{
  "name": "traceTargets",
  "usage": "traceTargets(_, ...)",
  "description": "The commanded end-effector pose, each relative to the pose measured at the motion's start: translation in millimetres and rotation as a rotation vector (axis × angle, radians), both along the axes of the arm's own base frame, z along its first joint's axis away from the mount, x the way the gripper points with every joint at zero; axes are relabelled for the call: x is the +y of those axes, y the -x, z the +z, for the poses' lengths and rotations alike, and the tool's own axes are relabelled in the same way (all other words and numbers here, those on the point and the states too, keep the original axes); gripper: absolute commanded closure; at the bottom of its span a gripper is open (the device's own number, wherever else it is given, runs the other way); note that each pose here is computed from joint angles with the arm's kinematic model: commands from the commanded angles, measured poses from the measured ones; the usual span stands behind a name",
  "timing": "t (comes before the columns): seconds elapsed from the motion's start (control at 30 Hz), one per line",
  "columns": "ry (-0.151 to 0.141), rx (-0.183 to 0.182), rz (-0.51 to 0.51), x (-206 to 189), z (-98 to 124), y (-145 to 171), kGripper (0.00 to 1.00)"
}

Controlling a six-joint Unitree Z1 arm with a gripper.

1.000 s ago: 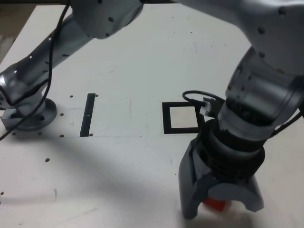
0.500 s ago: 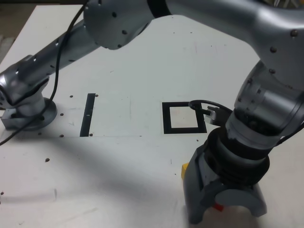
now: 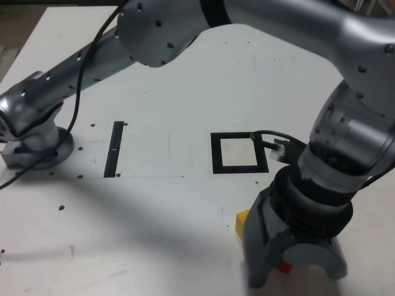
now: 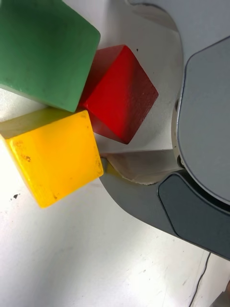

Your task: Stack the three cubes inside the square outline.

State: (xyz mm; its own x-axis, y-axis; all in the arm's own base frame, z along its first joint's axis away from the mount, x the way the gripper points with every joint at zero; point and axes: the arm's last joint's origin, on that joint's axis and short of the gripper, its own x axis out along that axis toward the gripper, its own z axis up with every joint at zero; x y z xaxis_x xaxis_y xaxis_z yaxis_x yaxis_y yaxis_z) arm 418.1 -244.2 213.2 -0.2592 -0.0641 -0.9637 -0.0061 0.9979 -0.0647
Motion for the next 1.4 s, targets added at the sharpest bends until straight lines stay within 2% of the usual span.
traceTargets(0.0,-0.003,0.017,-0.001,3.4,-2.7,-1.4,0.05)
traceTargets(0.47,0.013,0.034,-0.007,9.1,-4.9,-3.9,0.12)
traceTargets(0.8,0.012,0.039,-0.009,10.9,-7.8,-5.5,0.2)
traceTargets(1.37,-0.006,0.039,-0.011,12.6,-9.2,-5.9,0.48)
